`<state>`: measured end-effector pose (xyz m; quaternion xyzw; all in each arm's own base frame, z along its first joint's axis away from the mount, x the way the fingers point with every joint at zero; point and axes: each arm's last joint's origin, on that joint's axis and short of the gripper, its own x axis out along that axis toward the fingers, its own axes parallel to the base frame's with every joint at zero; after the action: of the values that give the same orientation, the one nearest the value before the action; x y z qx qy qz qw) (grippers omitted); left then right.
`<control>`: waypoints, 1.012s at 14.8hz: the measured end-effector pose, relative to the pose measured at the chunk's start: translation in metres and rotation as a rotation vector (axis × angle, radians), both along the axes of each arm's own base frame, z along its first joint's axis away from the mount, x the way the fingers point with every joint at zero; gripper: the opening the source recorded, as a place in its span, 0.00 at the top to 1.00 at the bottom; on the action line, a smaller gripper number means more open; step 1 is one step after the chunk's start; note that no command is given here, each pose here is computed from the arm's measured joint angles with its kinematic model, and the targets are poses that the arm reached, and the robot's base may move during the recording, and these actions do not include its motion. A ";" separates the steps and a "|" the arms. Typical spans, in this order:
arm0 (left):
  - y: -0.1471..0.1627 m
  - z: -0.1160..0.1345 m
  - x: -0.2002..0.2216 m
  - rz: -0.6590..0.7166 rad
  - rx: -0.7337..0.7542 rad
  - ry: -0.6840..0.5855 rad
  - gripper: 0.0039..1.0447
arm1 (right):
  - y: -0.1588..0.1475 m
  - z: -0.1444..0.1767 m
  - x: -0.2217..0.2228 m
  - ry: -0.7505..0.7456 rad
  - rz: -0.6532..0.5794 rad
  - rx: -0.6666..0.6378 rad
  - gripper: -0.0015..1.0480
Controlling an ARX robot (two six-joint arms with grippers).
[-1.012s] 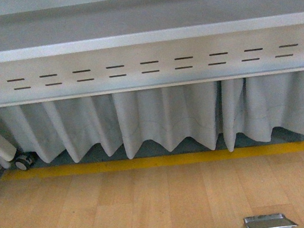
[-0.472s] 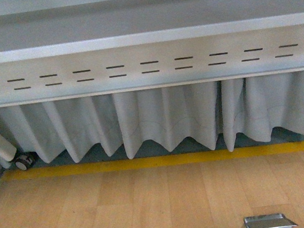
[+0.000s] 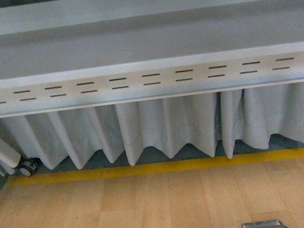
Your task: Open oven
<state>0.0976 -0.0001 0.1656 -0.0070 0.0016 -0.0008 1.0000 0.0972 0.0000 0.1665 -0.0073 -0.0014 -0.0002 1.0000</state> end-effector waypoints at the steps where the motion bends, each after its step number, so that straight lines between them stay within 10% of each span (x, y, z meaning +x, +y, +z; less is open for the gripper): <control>1: 0.000 0.000 0.000 0.003 0.000 -0.002 0.06 | 0.000 0.000 0.000 0.000 0.001 0.000 0.06; 15: 0.000 0.000 0.000 0.002 0.003 -0.001 0.06 | 0.000 0.000 0.000 -0.003 0.000 0.000 0.06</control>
<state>0.0976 0.0000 0.1657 -0.0052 0.0012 0.0004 1.0000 0.0972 0.0000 0.1667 -0.0073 -0.0028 0.0000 1.0000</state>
